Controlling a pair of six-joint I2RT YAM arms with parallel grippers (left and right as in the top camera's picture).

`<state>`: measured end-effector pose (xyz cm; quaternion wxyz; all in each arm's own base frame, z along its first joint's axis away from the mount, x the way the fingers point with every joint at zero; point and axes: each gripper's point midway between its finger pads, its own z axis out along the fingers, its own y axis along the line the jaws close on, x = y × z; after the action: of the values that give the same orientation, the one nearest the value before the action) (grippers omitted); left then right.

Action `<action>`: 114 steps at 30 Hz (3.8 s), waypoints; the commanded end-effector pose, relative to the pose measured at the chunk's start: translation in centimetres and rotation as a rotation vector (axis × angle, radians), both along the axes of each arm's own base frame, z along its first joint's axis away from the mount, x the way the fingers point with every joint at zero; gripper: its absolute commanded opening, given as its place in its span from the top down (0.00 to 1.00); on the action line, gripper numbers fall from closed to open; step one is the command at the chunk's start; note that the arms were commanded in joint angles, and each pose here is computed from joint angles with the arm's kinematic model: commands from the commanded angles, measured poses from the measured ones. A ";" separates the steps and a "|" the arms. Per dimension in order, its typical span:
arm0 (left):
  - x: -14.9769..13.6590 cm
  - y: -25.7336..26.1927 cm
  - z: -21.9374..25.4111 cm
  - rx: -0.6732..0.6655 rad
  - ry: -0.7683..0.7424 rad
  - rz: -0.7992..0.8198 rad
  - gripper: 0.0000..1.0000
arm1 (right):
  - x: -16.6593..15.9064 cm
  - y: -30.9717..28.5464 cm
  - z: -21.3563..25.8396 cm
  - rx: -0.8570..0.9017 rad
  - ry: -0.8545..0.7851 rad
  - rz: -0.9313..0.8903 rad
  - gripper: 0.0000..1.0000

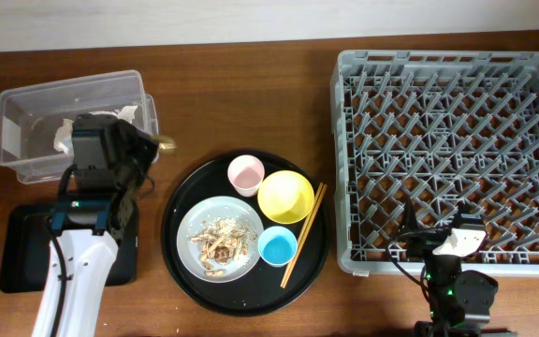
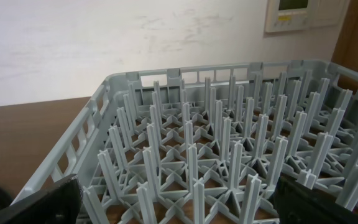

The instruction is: Sort waste into correct bins and load items into the dishwasher rack

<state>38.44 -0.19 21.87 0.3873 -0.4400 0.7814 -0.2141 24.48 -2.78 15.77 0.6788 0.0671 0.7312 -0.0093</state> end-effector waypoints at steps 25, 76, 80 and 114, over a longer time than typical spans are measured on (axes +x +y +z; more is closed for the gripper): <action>7.4 11.0 -10.5 0.490 0.128 0.171 0.73 | 0.0 -0.2 -0.3 0.008 0.002 -0.012 0.01; 8.4 4.6 -12.5 0.546 0.120 -0.354 0.99 | 0.0 -0.2 -0.3 0.008 0.002 -0.012 0.02; 8.2 4.6 -11.5 0.550 0.105 -0.350 0.99 | 0.0 -0.2 -0.3 0.008 0.002 -0.012 0.01; 6.2 4.6 -12.2 0.544 0.180 -0.424 0.98 | 0.0 -0.2 -0.3 0.008 0.002 -0.012 0.01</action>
<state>44.56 4.43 9.65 0.3664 -0.1732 0.9136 -0.0328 24.47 -2.78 15.79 0.6792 0.0670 0.7308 -0.0093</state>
